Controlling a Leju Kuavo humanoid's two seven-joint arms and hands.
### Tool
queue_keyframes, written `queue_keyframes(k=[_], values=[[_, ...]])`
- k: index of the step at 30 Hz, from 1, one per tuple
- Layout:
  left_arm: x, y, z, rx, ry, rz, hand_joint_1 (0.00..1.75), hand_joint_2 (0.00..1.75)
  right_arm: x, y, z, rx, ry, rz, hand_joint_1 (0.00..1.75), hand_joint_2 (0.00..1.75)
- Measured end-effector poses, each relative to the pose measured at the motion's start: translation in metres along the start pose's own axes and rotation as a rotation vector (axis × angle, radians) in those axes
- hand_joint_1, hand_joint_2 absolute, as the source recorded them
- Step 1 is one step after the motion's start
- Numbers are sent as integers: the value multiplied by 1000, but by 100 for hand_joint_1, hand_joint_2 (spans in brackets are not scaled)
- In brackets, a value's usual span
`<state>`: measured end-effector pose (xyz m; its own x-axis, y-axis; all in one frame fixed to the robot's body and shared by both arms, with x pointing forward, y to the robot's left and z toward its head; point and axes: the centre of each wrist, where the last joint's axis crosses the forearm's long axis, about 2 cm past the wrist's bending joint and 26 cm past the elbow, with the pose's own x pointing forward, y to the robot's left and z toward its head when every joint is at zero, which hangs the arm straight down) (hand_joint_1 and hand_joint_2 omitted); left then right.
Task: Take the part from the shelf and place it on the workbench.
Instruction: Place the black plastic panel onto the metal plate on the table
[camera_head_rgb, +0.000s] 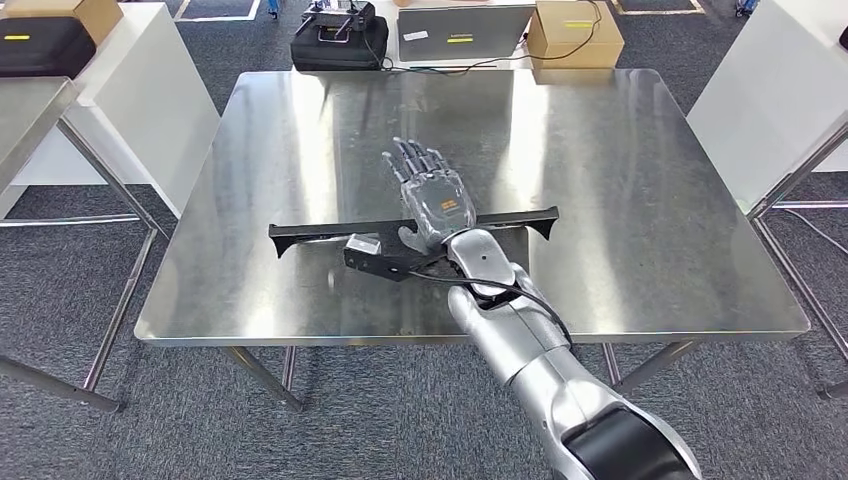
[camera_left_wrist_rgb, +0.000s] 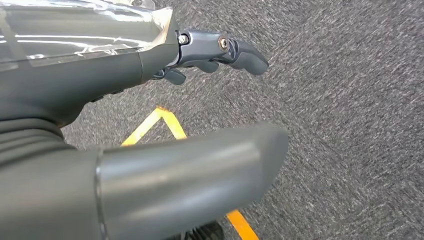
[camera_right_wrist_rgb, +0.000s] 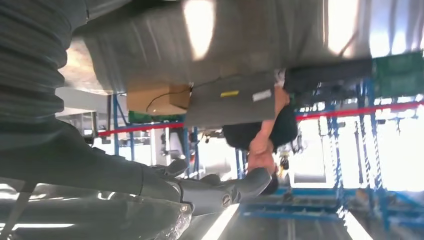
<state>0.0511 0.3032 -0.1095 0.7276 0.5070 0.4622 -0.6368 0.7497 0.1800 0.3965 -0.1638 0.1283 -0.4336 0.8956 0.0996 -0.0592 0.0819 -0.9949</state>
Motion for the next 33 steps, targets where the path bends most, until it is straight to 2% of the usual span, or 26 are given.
queue_keyframes(k=[3, 5, 8, 10, 13, 18, 22, 28, 33], values=[[-1, -1, 1, -12, -15, 19, 0, 0, 5, -15, 6, -165, -20, -121, 0, 175], [-3, -1, 1, -16, -27, 28, 0, 0, 7, -35, 17, -324, -21, -247, 0, 175], [-7, 1, 2, -14, -37, 36, 0, 0, -2, -73, 47, -572, -27, -406, 0, 175], [-8, 2, 3, -9, -38, 43, 0, 0, -9, -93, 71, -702, -44, -442, 0, 175], [-8, 2, 3, -5, -44, 48, 0, 0, -15, -111, 103, -861, -70, -420, 0, 175], [-9, 3, 3, -3, -91, 39, 0, 0, -16, -111, 172, -1145, -116, -341, 0, 175], [-11, 5, 4, 0, -108, 28, 0, 0, -6, -109, 218, -1248, -139, -277, 0, 175], [-11, 4, 4, 1, -124, 30, 0, 0, 0, -114, 242, -1293, -153, -244, 0, 175], [-10, 6, 3, 18, -167, 60, 0, 0, 5, -107, 259, -1353, -130, -232, 0, 175]])
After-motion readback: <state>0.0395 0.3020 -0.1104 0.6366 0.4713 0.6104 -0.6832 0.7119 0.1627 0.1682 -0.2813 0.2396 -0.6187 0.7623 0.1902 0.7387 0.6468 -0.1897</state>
